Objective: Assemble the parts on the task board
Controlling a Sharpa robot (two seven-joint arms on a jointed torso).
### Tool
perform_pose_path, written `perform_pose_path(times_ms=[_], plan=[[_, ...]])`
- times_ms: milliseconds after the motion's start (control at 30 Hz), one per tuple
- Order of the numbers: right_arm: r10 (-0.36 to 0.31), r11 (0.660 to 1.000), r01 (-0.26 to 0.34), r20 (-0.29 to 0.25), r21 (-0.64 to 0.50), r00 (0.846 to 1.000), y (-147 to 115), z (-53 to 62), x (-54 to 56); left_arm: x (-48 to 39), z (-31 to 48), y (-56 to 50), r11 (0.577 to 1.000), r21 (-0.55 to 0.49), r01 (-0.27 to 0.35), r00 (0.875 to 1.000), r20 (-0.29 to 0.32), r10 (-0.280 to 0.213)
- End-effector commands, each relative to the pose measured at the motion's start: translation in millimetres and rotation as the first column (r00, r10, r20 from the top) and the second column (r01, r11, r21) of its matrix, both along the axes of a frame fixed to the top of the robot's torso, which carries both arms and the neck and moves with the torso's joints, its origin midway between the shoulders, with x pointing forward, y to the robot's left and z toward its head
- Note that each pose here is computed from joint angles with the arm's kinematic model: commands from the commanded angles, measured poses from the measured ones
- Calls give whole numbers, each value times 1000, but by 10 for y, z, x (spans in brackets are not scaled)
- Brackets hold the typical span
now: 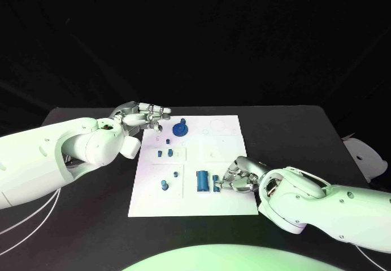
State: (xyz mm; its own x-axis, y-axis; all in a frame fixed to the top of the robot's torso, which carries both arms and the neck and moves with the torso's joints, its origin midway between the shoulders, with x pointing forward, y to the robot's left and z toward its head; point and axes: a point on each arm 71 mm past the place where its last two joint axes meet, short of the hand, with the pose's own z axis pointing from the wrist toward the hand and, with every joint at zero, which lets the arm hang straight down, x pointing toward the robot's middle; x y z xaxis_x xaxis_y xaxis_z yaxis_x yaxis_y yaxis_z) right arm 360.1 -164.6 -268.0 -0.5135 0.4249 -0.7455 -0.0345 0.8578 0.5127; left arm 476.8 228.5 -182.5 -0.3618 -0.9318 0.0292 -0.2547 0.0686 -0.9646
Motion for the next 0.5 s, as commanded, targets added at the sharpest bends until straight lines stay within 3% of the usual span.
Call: perform_pose_path(times_ms=[33, 233, 500], plan=[[64, 998, -65, 31, 6, 997, 28, 28, -36, -7, 10, -21, 1000, -6, 19, 1000, 3, -19], [103, 995, -102, 50, -9, 993, 14, 39, -78, -7, 10, -19, 1000, -6, 20, 1000, 3, -19], [109, 994, -108, 55, -22, 993, 16, 21, -69, -6, 10, -25, 1000, -7, 21, 1000, 3, -21]])
